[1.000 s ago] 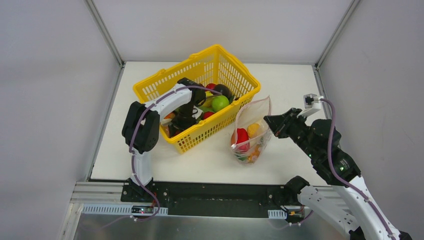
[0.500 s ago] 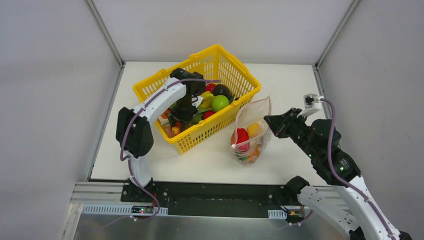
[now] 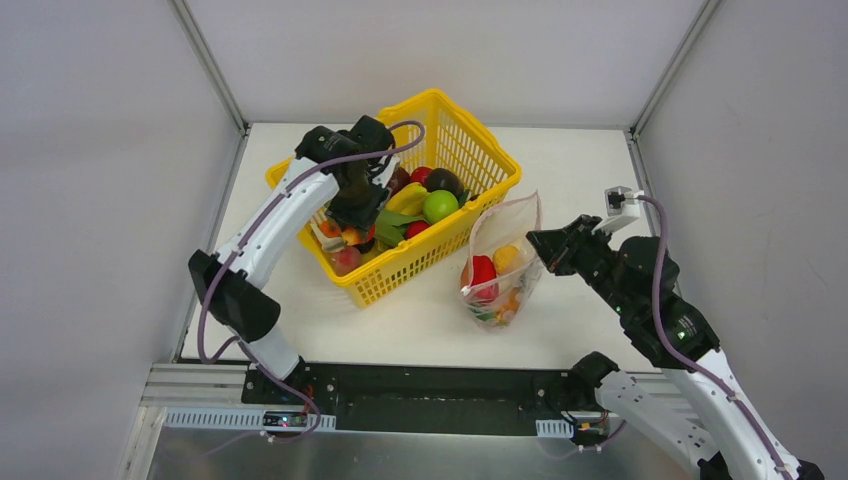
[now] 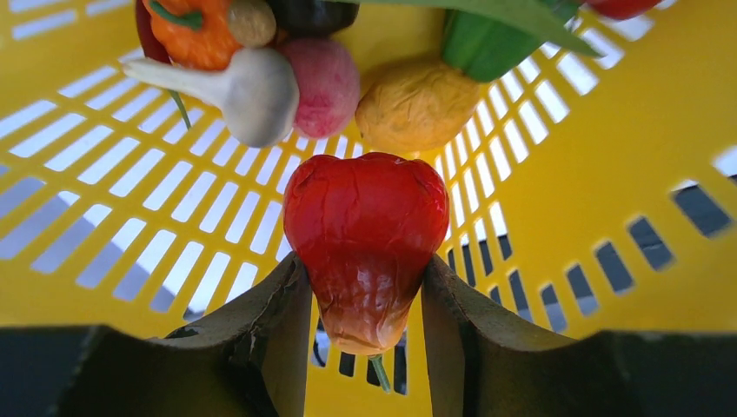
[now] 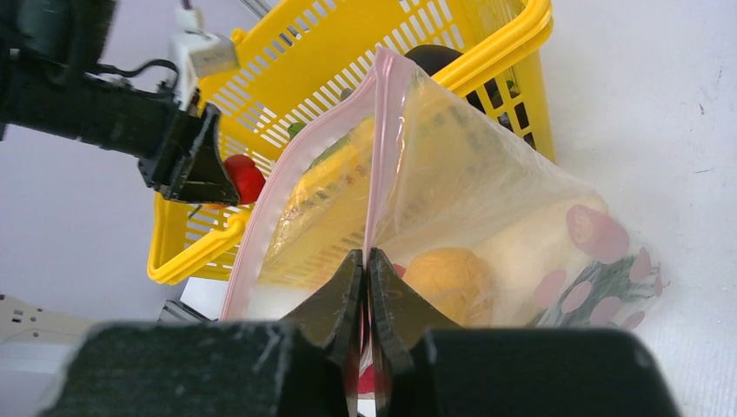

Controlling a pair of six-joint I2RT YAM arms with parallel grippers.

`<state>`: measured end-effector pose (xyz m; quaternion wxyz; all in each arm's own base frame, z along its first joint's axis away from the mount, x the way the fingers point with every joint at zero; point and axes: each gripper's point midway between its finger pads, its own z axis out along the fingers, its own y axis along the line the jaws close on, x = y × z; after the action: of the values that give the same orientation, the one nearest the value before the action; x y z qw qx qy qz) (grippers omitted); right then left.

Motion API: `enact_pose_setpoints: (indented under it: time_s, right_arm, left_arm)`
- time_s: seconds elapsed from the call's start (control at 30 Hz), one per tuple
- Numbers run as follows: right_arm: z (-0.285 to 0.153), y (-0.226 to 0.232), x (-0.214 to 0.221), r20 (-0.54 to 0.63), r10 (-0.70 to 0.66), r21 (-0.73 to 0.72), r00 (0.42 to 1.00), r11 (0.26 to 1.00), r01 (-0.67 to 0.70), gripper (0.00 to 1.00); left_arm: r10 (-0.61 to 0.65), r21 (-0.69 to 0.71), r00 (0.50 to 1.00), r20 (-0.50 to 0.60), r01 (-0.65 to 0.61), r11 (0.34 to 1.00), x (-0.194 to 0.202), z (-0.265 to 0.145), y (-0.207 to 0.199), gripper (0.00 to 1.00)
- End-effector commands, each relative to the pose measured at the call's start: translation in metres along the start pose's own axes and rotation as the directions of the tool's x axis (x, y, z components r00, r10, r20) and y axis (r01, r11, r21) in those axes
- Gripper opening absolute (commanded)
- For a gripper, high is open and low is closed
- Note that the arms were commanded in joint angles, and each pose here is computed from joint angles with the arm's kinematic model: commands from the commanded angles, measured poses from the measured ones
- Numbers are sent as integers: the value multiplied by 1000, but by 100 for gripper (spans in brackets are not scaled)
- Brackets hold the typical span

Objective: Place the food in the zip-top bag and seal the zipper
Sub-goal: Pick up the fake fruit from the bin, then place the fake fruit in the zipper food storage bag.

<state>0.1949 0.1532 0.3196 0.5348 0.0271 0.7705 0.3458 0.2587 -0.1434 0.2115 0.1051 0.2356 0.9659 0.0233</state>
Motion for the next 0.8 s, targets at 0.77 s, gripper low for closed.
enact_pose_setpoints:
  time_s: [0.77]
  right_arm:
    - [10, 14, -6, 1, 14, -45, 1000, 999, -14, 8]
  left_arm:
    - [-192, 457, 557, 808, -388, 800, -81, -198, -150, 0]
